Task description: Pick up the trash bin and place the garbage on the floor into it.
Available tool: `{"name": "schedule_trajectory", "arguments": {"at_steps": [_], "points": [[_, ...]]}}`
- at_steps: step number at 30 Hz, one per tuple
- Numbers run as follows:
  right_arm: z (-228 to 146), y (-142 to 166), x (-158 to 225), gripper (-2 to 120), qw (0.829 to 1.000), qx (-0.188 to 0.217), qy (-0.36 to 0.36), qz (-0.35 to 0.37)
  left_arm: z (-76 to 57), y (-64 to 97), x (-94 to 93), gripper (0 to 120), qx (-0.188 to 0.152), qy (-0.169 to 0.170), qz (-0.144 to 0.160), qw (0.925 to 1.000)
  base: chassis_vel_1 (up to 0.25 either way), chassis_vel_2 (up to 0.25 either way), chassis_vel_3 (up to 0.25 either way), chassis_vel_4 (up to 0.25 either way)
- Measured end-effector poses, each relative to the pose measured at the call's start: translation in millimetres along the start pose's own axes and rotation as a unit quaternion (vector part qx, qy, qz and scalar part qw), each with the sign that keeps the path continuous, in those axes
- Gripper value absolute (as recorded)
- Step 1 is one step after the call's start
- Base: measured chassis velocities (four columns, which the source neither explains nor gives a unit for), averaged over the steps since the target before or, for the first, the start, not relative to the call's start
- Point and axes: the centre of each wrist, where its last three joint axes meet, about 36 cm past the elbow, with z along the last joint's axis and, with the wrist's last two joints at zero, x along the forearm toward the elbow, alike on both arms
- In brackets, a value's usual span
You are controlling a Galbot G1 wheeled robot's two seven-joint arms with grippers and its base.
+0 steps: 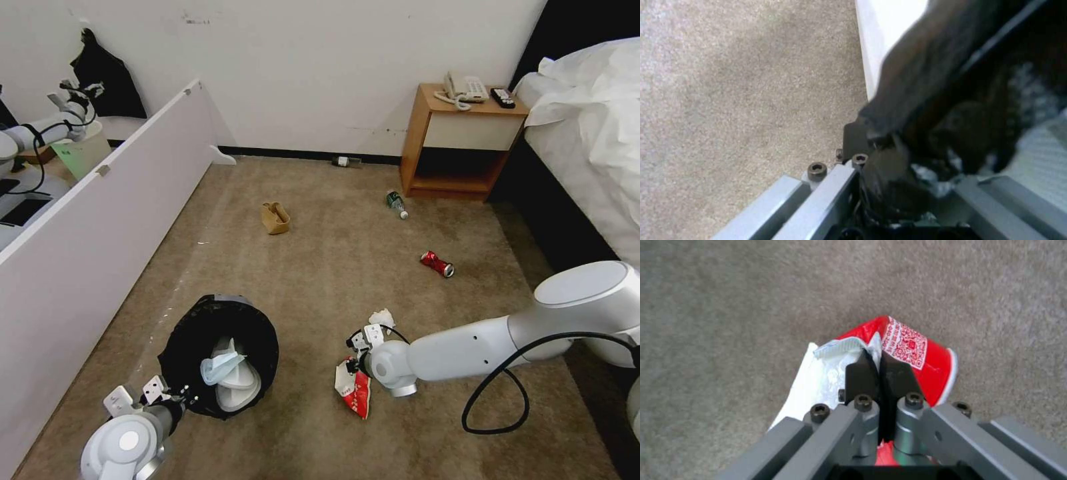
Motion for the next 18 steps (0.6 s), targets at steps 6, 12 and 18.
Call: {"name": "schedule_trajectory", "arguments": {"at_steps": [6, 12, 18], "points": [[0.1, 8.8, 11.9, 0, 1.0, 0.012, -0.018, -0.006, -4.9, -1.8, 3.7, 0, -0.016, -0.004, -0.003, 0.9999, 0.0, 0.0, 0.0, 0.0], [-2.8, 16.2, 21.0, 0, 0.999, 0.02, -0.035, -0.013, -9.4, -8.1, 7.8, 0, -0.029, -0.009, -0.003, 0.9995, 0.0, 0.0, 0.0, 0.0], [-8.1, 23.0, 39.4, 0, 0.997, 0.038, -0.061, -0.025, -11.6, -20.6, 13.4, 0, -0.042, -0.009, 0.002, 0.9991, 0.0, 0.0, 0.0, 0.0]]}}
